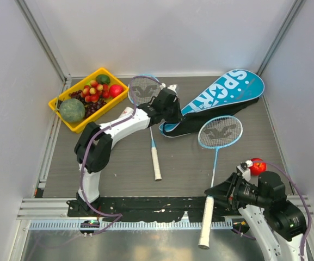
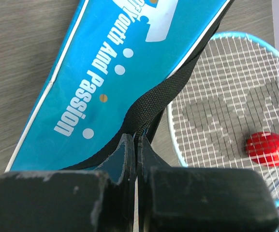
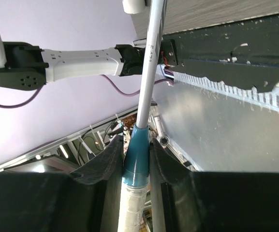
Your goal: Pack up the badminton gear
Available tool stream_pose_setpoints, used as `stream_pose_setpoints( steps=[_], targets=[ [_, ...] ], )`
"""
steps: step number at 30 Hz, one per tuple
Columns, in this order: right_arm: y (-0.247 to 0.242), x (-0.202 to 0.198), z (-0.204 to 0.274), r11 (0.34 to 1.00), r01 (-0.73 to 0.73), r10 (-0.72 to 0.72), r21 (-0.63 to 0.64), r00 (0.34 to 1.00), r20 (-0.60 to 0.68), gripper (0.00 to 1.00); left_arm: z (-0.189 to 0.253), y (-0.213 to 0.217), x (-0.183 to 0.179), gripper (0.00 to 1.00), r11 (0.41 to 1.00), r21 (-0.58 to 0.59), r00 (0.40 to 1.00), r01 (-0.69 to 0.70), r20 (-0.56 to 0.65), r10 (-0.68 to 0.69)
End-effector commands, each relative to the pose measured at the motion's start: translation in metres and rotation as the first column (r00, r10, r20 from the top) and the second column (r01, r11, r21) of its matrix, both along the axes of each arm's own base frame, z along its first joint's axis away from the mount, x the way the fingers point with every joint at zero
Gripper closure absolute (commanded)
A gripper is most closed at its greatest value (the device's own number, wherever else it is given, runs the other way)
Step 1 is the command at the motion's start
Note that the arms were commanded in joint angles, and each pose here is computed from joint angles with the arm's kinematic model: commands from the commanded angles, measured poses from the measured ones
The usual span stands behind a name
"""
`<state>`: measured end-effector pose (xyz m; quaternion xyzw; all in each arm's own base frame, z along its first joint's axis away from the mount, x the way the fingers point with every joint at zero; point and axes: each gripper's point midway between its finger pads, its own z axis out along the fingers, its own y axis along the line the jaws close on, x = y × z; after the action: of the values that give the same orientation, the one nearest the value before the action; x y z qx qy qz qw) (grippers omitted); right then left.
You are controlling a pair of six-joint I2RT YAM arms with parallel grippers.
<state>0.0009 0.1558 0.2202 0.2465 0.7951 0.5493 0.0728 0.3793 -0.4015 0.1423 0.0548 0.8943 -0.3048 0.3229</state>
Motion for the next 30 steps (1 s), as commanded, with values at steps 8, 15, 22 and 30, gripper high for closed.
stream_pose_setpoints(
  steps=[8,15,22,30],
  targets=[
    [0.008,0.025,0.045,0.975,0.007,-0.078,0.221,0.946,0.314,0.95,0.063,-0.012,-0.017,1.0,0.975,-0.213,0.994,0.067,0.101,-0.046],
    [0.013,0.048,0.037,0.97,0.037,-0.115,0.242,0.941,0.317,0.95,0.054,-0.013,-0.036,1.0,0.967,-0.238,0.993,0.094,0.095,-0.074],
    [0.023,0.087,0.002,0.957,0.087,-0.157,0.278,0.958,0.239,0.95,0.057,-0.013,-0.057,1.0,0.956,-0.266,0.99,0.123,0.093,-0.102],
    [0.034,0.118,-0.027,0.959,0.083,-0.152,0.271,0.958,0.244,0.95,0.05,-0.009,-0.075,1.0,0.947,-0.279,0.986,0.162,0.082,-0.145]
  ],
)
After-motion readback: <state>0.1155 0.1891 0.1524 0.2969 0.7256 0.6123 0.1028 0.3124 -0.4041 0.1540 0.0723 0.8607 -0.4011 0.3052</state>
